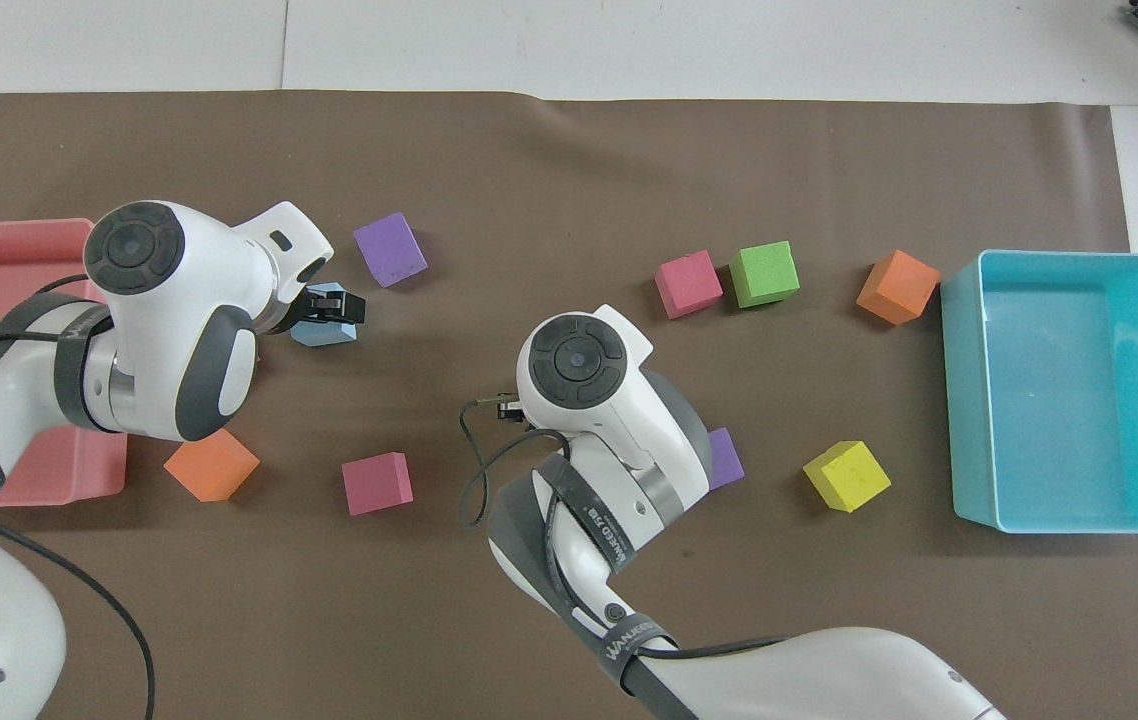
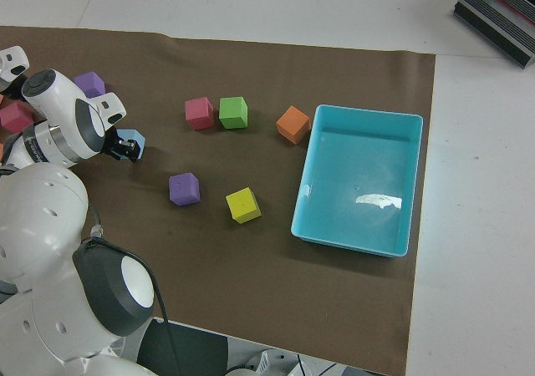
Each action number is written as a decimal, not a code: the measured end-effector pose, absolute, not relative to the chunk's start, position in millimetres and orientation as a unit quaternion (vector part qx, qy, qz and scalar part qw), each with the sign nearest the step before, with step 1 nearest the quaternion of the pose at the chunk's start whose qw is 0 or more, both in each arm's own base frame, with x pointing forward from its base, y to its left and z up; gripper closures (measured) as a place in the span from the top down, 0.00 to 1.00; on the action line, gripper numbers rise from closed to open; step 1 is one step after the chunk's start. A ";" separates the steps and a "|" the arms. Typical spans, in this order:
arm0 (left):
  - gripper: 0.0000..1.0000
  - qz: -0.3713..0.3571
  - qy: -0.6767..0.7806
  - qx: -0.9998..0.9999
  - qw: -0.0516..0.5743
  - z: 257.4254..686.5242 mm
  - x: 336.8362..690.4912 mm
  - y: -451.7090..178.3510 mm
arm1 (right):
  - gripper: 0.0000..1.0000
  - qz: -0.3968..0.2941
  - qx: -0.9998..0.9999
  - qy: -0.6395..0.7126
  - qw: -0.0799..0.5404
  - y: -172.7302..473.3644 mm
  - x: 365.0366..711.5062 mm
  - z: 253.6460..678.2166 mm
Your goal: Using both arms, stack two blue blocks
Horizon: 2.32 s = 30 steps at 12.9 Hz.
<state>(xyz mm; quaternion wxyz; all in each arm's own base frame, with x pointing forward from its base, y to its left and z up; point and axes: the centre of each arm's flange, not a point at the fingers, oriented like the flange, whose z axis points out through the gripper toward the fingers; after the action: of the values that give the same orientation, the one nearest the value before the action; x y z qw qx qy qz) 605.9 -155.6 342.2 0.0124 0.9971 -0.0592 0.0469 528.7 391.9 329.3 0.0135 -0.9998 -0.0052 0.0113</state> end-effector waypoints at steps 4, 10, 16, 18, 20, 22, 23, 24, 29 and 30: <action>1.00 0.041 -0.069 0.997 0.012 331.1 599.6 -166.7 | 0.47 0.022 -1.000 0.010 0.006 389.2 524.3 319.0; 1.00 0.054 -0.068 0.996 0.013 328.7 602.2 -165.6 | 0.47 0.024 -1.000 0.012 0.005 388.3 521.3 309.7; 1.00 0.047 -0.064 0.997 0.011 317.5 601.0 -161.0 | 0.56 0.026 -1.000 0.011 0.003 388.9 518.2 299.0; 0.89 0.047 -0.064 0.997 0.011 317.4 601.2 -160.3 | 0.79 0.024 -1.000 0.011 0.004 388.8 518.7 301.2; 0.62 0.048 -0.058 0.997 0.011 318.4 602.1 -158.6 | 1.00 0.014 -1.000 0.013 0.010 387.2 521.6 315.9; 0.61 0.049 -0.050 0.997 0.011 319.1 602.4 -158.6 | 1.00 -0.002 -1.000 0.020 0.021 380.0 527.3 341.3; 0.61 0.050 -0.048 0.998 0.012 320.9 602.8 -158.5 | 1.00 -0.011 -0.999 0.028 0.027 371.3 533.0 356.3; 0.61 0.052 -0.046 0.997 0.012 325.8 603.4 -158.3 | 1.00 -0.019 -0.999 0.038 0.033 359.4 539.2 373.1; 0.61 0.048 -0.035 0.998 0.016 387.5 596.7 -169.7 | 1.00 -0.007 -0.992 0.058 0.111 274.8 566.3 447.9; 0.61 0.050 -0.037 0.998 0.017 402.8 592.1 -177.0 | 1.00 -0.006 -0.989 0.060 0.133 256.4 573.2 455.3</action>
<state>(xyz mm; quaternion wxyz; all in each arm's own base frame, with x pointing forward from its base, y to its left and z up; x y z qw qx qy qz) 592.1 -177.0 402.8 0.0173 0.9979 -0.0366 0.0500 573.2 256.4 455.3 0.1332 -0.9892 0.0604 -0.0059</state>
